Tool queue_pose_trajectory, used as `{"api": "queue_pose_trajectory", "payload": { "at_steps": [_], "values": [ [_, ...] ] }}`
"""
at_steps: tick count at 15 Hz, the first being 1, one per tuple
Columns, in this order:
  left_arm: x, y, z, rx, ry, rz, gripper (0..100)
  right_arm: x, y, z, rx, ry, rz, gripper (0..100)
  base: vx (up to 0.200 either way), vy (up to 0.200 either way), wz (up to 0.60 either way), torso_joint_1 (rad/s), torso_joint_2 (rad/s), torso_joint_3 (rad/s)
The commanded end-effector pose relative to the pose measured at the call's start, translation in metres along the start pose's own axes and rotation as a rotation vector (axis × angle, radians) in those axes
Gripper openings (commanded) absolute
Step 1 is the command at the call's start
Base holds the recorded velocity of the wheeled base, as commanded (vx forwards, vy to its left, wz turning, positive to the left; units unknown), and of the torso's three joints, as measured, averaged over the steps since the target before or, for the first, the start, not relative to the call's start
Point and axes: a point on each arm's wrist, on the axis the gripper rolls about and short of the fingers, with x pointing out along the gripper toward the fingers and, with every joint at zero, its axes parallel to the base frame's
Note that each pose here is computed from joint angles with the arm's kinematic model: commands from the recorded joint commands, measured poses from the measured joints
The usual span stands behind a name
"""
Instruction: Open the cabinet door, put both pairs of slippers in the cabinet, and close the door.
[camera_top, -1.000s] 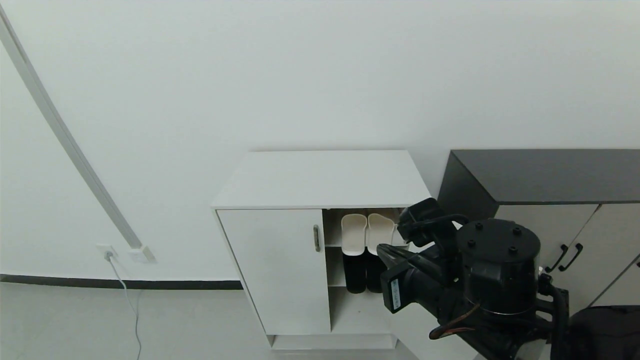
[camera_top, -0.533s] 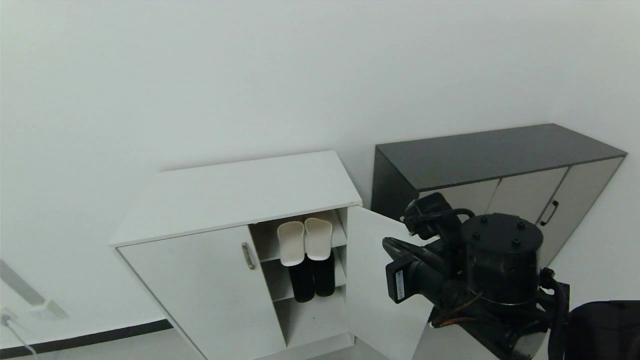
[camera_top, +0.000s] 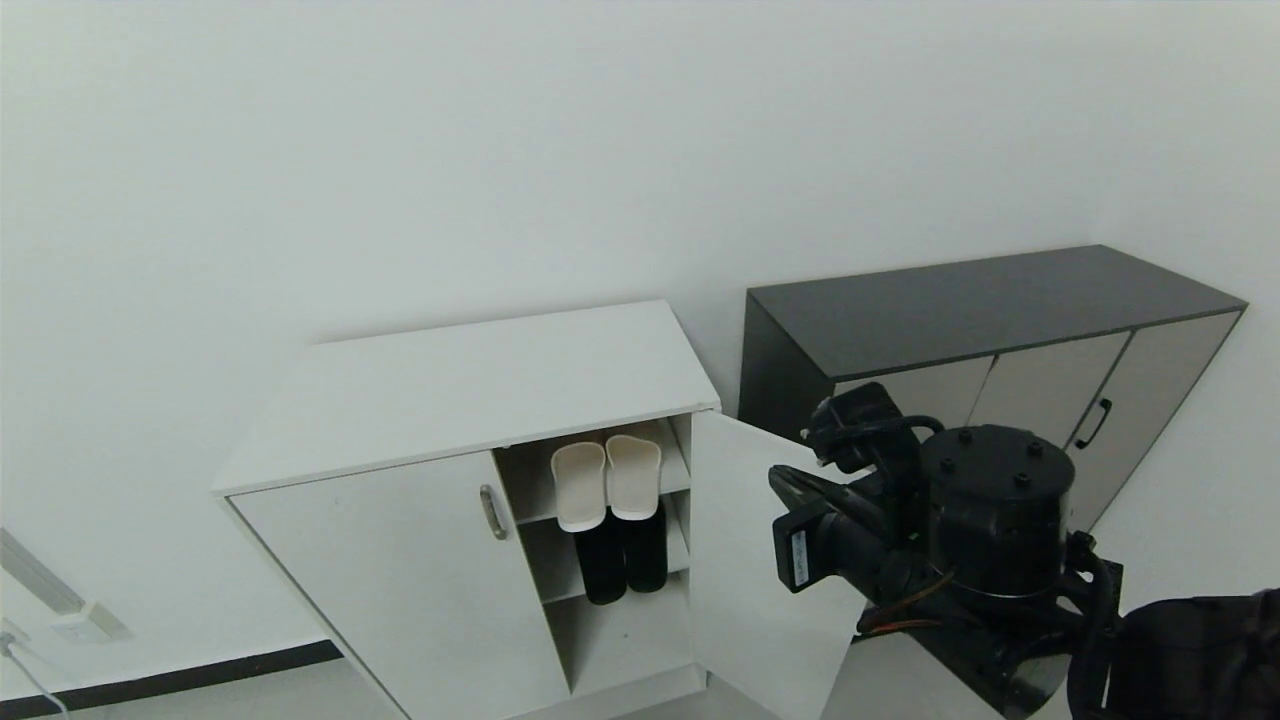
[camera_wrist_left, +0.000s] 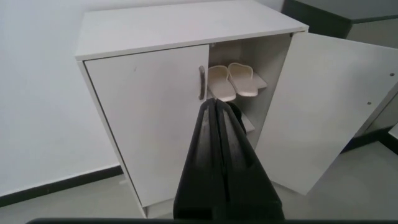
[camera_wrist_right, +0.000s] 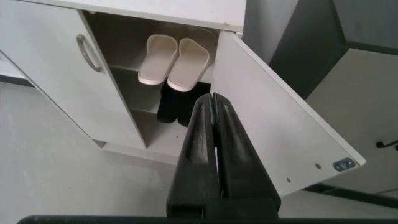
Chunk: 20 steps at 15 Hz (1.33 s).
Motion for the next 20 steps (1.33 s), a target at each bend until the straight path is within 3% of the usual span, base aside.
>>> {"api": "queue_pose_trajectory", "payload": {
  "at_steps": [1, 9, 13, 15, 20],
  "values": [
    [0.0, 0.0, 0.0, 0.0, 0.0, 0.0, 0, 0.001, -0.001, -0.002, -0.001, 0.006, -0.003, 0, 0.0, 0.0, 0.0, 0.0, 0.0, 0.0],
    [0.0, 0.0, 0.0, -0.003, 0.0, 0.0, 0, 0.005, -0.005, -0.006, 0.001, 0.011, -0.018, 0, -0.175, 0.0, 0.0, 0.0, 0.0, 0.001],
    [0.0, 0.0, 0.0, -0.002, 0.0, 0.0, 0, 0.009, -0.014, -0.006, -0.006, 0.014, -0.05, 0, 0.0, 0.0, 0.0, 0.0, 0.0, 0.0],
    [0.0, 0.0, 0.0, -0.002, 0.0, 0.0, 0, 0.022, -0.031, -0.005, 0.001, 0.015, -0.106, 0, 0.0, 0.0, 0.0, 0.0, 0.0, 0.0],
    [0.0, 0.0, 0.0, -0.002, 0.0, 0.0, 0, 0.072, -0.098, 0.01, 0.046, 0.041, -0.258, 0, 0.0, 0.0, 0.0, 0.0, 0.0, 0.0]
  ]
}}
